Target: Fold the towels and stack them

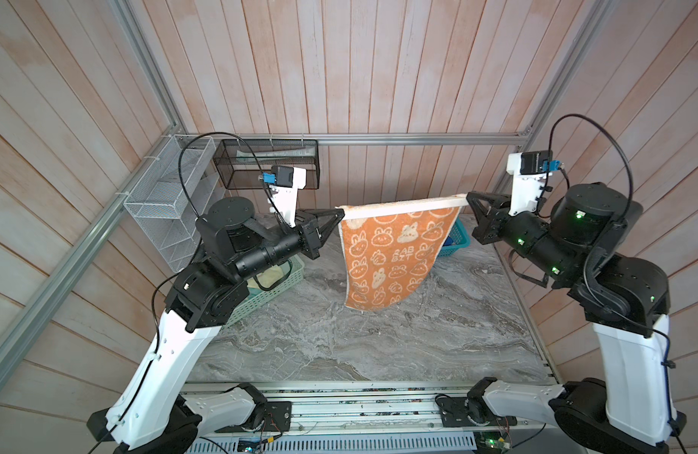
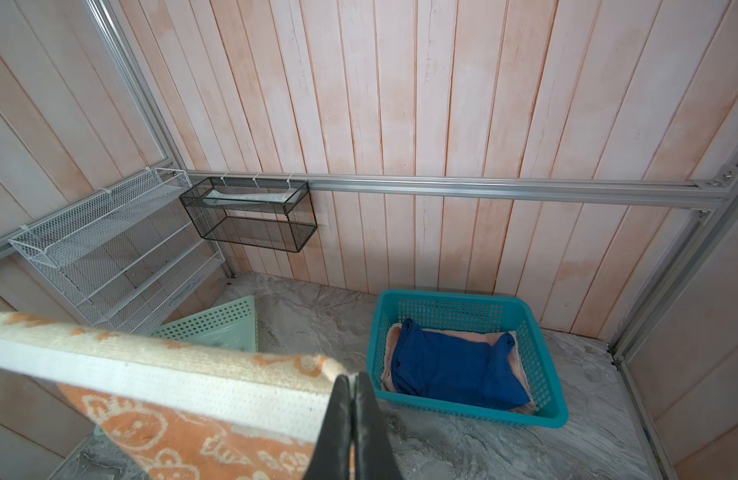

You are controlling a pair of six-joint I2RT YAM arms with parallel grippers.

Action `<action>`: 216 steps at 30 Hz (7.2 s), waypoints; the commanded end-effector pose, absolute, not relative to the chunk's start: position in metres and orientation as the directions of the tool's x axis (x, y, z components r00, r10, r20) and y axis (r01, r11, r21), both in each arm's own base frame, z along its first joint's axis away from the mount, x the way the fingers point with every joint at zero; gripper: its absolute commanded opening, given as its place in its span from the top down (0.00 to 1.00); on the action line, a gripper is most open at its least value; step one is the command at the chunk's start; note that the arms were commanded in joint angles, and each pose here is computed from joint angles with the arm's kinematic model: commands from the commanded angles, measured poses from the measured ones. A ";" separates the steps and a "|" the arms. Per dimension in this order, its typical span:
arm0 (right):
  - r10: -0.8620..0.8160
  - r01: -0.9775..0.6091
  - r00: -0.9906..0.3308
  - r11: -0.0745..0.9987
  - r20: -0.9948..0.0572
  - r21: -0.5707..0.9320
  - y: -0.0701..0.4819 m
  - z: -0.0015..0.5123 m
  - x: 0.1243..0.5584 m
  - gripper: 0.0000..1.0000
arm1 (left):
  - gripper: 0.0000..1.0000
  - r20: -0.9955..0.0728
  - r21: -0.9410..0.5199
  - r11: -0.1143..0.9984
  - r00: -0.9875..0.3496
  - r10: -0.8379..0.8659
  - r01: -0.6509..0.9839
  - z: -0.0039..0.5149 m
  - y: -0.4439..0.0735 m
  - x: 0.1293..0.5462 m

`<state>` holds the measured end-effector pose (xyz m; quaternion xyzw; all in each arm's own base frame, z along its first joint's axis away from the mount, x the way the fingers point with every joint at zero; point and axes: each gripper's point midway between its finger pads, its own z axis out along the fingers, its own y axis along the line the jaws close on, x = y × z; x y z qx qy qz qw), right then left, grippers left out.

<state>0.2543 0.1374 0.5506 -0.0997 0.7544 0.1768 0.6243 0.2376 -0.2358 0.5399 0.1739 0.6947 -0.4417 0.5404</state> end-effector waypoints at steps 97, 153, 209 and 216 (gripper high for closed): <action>-0.168 -0.221 -0.974 0.859 -0.153 0.461 0.234 0.031 0.232 1.00 | 1.00 -0.067 -0.700 0.694 -0.953 -0.296 -0.166 0.039 -0.180 0.240; -0.101 -0.149 -0.987 0.879 -0.128 0.454 0.214 0.051 0.195 1.00 | 1.00 -0.069 -0.648 0.741 -0.956 -0.284 -0.173 0.053 -0.175 0.233; -0.133 -0.184 -0.980 0.891 -0.149 0.414 0.221 0.075 0.204 1.00 | 1.00 -0.064 -0.659 0.740 -0.969 -0.238 -0.138 0.066 -0.191 0.233; -0.083 -0.139 -0.986 0.878 -0.141 0.458 0.216 0.089 0.180 1.00 | 1.00 -0.032 -0.633 0.755 -0.969 -0.247 -0.172 0.064 -0.178 0.209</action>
